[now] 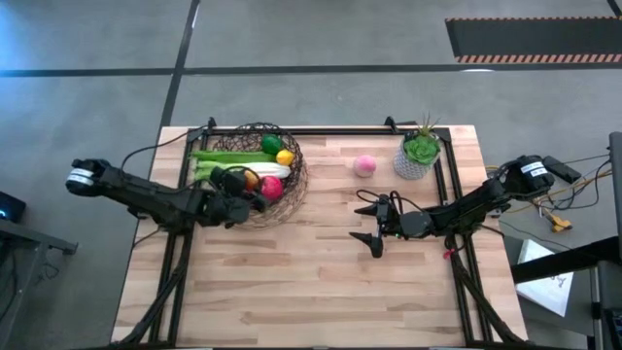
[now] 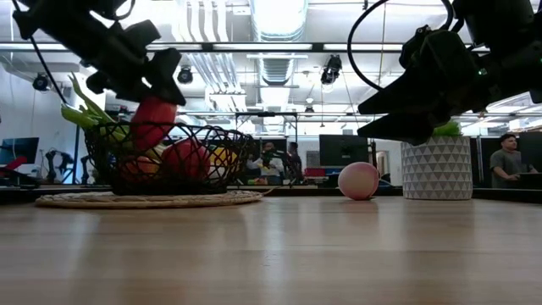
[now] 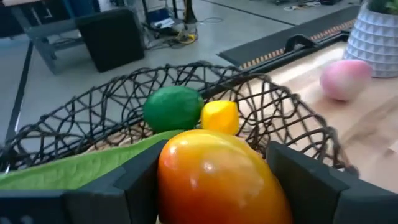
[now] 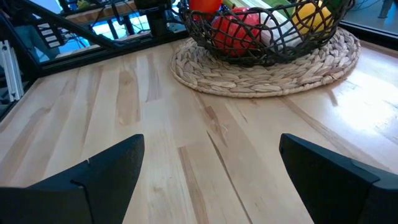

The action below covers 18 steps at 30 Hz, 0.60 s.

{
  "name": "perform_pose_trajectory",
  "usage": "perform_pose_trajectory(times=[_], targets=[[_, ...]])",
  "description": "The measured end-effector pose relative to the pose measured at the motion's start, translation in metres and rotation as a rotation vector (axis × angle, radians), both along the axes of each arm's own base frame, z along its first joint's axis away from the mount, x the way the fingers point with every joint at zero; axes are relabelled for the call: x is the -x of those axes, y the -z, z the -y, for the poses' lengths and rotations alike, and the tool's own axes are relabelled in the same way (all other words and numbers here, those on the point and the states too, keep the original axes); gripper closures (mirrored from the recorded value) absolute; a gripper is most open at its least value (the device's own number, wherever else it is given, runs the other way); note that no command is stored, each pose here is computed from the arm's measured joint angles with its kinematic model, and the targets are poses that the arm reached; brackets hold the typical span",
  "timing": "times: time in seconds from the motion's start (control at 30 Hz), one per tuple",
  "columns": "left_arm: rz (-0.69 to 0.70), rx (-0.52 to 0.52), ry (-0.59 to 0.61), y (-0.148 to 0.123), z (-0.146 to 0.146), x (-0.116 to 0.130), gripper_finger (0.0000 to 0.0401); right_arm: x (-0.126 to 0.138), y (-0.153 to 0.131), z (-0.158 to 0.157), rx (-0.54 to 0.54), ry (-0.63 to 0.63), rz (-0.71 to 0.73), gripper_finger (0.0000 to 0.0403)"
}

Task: Build produce basket
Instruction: Put the orange mango into the black mesh basket

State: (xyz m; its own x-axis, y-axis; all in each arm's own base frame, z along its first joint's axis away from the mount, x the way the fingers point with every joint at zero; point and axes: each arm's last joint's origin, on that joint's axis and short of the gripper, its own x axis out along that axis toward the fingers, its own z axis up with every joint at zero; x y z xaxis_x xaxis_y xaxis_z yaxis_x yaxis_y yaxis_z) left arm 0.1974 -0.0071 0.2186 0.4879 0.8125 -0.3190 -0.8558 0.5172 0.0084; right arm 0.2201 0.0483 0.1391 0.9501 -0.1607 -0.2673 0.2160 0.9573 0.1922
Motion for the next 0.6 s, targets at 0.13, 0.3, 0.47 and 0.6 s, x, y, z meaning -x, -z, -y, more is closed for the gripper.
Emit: perform_pose_trajectory(times=[0.13,0.3,0.47,0.6], targets=[[0.022,0.056,0.024,0.002,0.0,0.001,0.0151,0.0,0.0,0.0,-0.006,0.002,0.001,0.0037],[0.02,0.104,0.055,-0.005,-0.003,0.01,0.0149,0.0,0.0,0.0,-0.007,0.002,0.002,0.0037],[0.013,0.132,0.103,-0.017,-0.005,0.03,0.0148,0.0,0.0,0.0,-0.015,0.004,0.003,0.0037],[0.069,0.138,0.106,-0.022,-0.007,0.044,0.0148,0.0,0.0,0.0,-0.015,0.004,0.003,0.0037]])
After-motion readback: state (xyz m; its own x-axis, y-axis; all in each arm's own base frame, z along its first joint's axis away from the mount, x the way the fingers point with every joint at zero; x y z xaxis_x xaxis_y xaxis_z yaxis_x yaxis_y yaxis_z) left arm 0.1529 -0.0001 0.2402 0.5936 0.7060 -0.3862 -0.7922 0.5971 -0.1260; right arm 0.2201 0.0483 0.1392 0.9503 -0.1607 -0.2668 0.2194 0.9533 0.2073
